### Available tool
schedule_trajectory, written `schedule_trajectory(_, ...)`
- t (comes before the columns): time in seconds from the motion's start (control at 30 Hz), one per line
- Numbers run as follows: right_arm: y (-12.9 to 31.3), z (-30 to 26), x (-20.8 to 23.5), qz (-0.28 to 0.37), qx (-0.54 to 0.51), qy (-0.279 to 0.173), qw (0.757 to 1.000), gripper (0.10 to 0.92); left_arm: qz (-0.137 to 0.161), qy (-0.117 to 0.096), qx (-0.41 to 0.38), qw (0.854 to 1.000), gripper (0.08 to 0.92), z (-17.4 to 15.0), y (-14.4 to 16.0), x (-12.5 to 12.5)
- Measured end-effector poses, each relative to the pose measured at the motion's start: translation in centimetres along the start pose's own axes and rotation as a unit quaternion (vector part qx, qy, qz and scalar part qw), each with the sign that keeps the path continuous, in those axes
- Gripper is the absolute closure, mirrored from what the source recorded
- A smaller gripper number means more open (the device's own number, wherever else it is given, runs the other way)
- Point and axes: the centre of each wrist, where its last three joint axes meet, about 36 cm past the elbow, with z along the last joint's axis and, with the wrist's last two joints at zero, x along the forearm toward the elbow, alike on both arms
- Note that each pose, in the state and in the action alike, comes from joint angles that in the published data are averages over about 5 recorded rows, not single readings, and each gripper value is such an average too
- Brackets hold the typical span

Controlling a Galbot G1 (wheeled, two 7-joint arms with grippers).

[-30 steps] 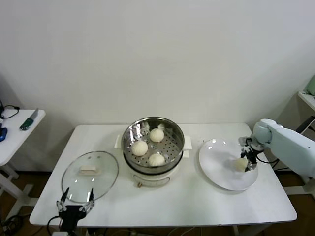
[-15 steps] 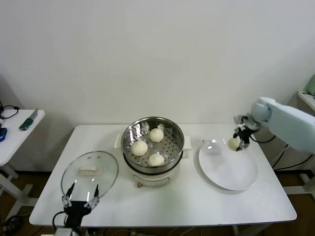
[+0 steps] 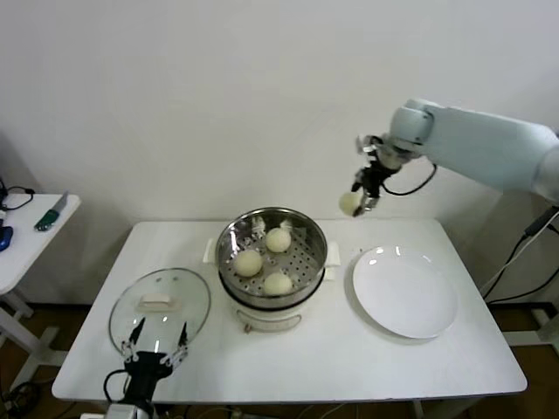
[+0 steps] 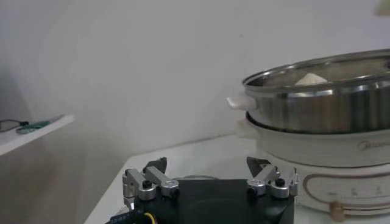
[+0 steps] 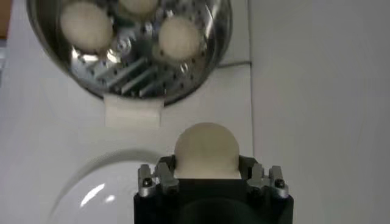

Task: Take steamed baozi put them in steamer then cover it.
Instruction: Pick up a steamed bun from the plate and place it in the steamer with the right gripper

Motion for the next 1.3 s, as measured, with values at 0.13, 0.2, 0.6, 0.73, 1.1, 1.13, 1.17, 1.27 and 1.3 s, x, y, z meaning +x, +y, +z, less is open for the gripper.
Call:
schedule_trajectory(0.13, 0.6, -3.8, -1.0, -0.013, 0.007, -0.004, 1.0, 0.352, 0.004, -0.004, -0.001, 1.0, 0.177, 0.0, 0.1, -0.1)
schedule_trajectory(0.2, 0.9, -5.1, -1.7, -0.019, 0.009, -0.003, 1.0, 0.352, 0.006, -0.005, -0.001, 1.0, 0.177, 0.0, 0.1, -0.1)
schedule_trajectory(0.6, 3.1, -9.5, -7.4, -0.054, 0.027, 0.023, 0.998, 0.352, 0.011, -0.006, -0.003, 1.0, 0.177, 0.4, 0.7, -0.6)
schedule_trajectory(0.73, 3.7, -10.0, -9.4, -0.064, 0.032, 0.031, 0.997, 0.352, 0.012, -0.003, -0.003, 1.0, 0.177, 0.8, 0.7, -0.7)
schedule_trajectory(1.1, 5.0, -10.2, -12.9, -0.083, 0.037, 0.043, 0.995, 0.3, 0.011, -0.003, -0.006, 1.0, 0.177, 1.1, 1.3, -1.0)
schedule_trajectory(1.13, 5.0, -10.2, -12.9, -0.082, 0.037, 0.044, 0.995, 0.282, 0.011, -0.002, -0.006, 1.0, 0.177, 1.1, 1.3, -1.0)
schedule_trajectory(1.17, 4.9, -10.2, -12.9, -0.081, 0.037, 0.044, 0.995, 0.261, 0.012, -0.002, -0.006, 1.0, 0.177, 1.1, 1.2, -1.0)
schedule_trajectory(1.27, 4.8, -10.3, -12.8, -0.08, 0.036, 0.043, 0.995, 0.213, 0.013, -0.003, -0.005, 1.0, 0.177, 1.1, 1.2, -1.1)
schedule_trajectory(1.3, 4.8, -10.3, -12.8, -0.08, 0.036, 0.043, 0.995, 0.205, 0.013, -0.003, -0.005, 1.0, 0.177, 1.1, 1.1, -1.1)
